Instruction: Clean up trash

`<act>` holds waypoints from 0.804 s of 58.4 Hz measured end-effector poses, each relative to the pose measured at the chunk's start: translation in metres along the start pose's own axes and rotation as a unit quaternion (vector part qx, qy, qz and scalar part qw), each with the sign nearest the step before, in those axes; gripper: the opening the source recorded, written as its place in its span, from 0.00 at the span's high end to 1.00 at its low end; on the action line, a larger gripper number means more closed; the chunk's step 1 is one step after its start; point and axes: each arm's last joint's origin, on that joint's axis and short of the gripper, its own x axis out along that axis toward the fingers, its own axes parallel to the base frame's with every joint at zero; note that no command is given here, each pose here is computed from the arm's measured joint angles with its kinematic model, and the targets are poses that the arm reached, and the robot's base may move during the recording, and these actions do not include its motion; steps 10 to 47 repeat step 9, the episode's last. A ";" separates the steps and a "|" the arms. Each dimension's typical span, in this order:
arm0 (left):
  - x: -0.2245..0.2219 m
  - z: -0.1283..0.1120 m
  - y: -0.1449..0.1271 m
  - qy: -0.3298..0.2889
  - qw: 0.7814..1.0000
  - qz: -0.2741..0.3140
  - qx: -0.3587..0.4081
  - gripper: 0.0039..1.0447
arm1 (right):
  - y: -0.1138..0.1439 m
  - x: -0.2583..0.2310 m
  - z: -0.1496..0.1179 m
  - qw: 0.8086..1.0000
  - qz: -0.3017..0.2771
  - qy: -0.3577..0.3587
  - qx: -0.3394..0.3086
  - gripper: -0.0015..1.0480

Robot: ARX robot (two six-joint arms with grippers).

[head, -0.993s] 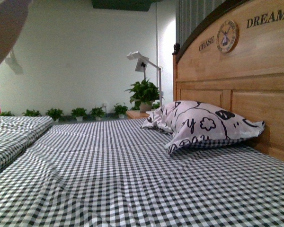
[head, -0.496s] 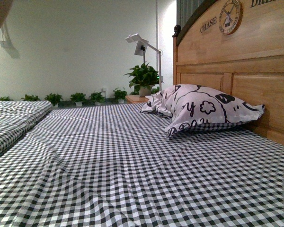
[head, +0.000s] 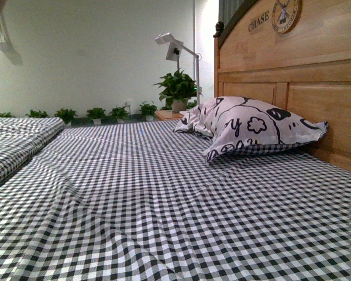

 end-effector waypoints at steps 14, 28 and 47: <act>0.000 0.000 0.000 0.000 1.000 0.000 0.000 0.74 | 0.000 0.000 0.000 1.000 0.000 0.000 0.000 0.80; 0.000 0.000 0.000 0.000 1.000 0.000 0.000 0.74 | 0.000 0.000 0.000 1.000 0.000 0.000 0.000 0.80; 0.000 0.000 0.000 0.000 1.000 0.000 0.000 0.74 | 0.000 0.000 0.000 1.000 0.000 0.000 0.000 0.80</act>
